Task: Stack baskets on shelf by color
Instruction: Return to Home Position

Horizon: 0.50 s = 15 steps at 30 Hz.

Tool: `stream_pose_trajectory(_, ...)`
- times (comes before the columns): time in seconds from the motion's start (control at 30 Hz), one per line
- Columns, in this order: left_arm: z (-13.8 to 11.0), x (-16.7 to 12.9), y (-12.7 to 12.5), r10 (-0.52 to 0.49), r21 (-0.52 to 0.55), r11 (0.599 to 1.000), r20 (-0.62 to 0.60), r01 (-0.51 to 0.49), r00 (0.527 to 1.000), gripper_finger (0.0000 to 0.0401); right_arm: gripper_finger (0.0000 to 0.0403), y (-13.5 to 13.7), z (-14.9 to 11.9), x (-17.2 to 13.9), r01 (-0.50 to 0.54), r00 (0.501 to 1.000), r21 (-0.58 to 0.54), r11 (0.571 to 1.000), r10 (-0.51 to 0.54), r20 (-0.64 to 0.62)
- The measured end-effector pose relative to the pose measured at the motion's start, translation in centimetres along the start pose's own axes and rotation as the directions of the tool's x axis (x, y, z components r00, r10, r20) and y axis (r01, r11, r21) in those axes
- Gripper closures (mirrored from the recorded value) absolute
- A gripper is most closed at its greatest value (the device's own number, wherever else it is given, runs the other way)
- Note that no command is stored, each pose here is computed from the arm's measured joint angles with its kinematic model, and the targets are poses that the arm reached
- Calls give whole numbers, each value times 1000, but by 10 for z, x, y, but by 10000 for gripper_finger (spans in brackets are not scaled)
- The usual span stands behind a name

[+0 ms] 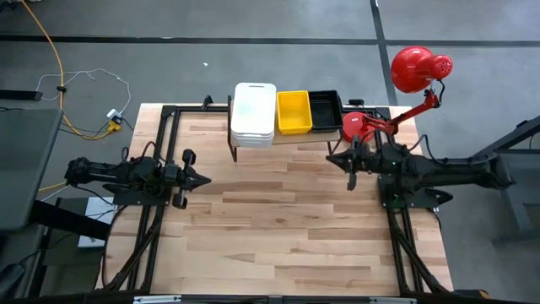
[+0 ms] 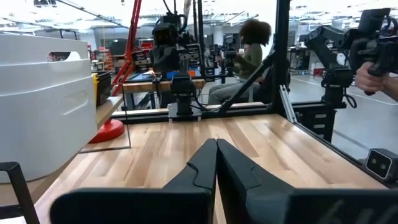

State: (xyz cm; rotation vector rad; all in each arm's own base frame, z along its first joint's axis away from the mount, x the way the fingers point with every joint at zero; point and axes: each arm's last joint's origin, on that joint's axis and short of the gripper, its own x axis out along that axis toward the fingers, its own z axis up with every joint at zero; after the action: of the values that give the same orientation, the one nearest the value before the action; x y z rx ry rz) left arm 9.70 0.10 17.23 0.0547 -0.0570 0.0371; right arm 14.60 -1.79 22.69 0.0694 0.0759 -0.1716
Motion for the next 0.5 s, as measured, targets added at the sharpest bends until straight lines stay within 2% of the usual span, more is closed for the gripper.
stream_pose_trajectory(0.2,0,0,0,3,7,1000,-1,-3,1000,401,403,6,-9,-9,-19,998,17,1000,20,-51)
stream_pose_trajectory(0.3,0,0,0,6,7,1000,-2,-6,1000,401,403,13,-17,-16,-15,1000,10,1000,15,-22)
stream_pose_trajectory(0.5,0,0,0,6,7,1000,-1,-6,1000,401,403,19,-26,-32,-74,996,32,997,72,56)
